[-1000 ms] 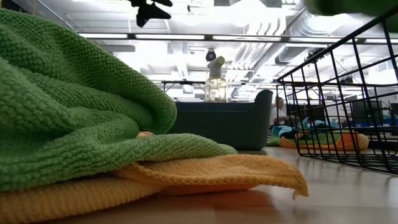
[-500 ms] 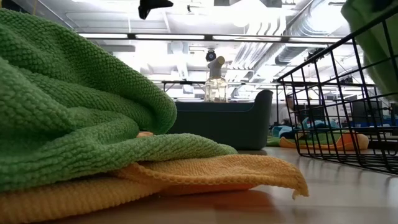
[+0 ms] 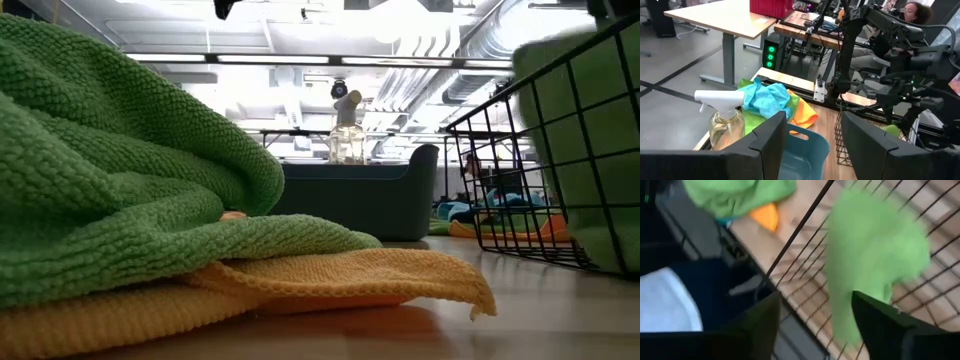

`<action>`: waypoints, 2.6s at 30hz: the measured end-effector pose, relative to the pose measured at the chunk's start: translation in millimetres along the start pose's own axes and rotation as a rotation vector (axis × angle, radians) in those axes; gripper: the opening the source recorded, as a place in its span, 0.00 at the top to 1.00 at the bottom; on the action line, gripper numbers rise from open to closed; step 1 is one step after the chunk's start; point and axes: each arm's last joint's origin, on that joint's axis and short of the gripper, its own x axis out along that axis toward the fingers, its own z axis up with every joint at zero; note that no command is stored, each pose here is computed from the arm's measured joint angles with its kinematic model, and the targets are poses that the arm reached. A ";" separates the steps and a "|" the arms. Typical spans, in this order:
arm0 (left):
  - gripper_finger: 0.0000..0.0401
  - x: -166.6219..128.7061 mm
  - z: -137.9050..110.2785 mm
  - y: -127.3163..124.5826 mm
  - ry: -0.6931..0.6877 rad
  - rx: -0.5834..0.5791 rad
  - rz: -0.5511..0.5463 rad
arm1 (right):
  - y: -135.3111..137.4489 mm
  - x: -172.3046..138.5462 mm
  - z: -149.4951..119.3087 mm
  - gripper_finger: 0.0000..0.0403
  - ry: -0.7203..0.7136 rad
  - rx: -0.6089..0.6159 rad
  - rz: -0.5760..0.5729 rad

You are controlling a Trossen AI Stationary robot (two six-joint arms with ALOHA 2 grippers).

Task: Sort microfiber towel by color & place in baskets
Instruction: Put the top left green towel into the basket, then put the top right blue towel into the transparent bin

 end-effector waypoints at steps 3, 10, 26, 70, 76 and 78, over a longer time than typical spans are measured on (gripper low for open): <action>0.55 -4.0 1.2 -0.5 -0.012 0.005 0.021 | 1.1 -11.9 5.0 0.28 0.040 0.002 -0.002; 0.55 -8.0 -0.9 3.6 0.006 -0.012 0.097 | -7.4 -41.7 29.1 0.21 -0.188 0.063 -0.145; 0.55 -13.1 -33.2 4.5 0.322 -0.136 0.200 | -127.6 -35.9 110.9 0.21 -0.427 0.372 -0.622; 0.55 19.4 -48.9 6.4 -0.114 -0.205 0.058 | -91.0 -157.0 133.5 1.00 -1.022 0.180 -0.147; 0.55 23.0 -28.7 -23.6 -0.336 0.052 0.000 | -34.0 -204.1 116.6 1.00 -1.114 -0.091 -0.010; 0.55 24.7 -26.3 -32.7 -0.374 0.143 0.015 | -15.8 -206.8 116.4 1.00 -1.112 -0.179 0.039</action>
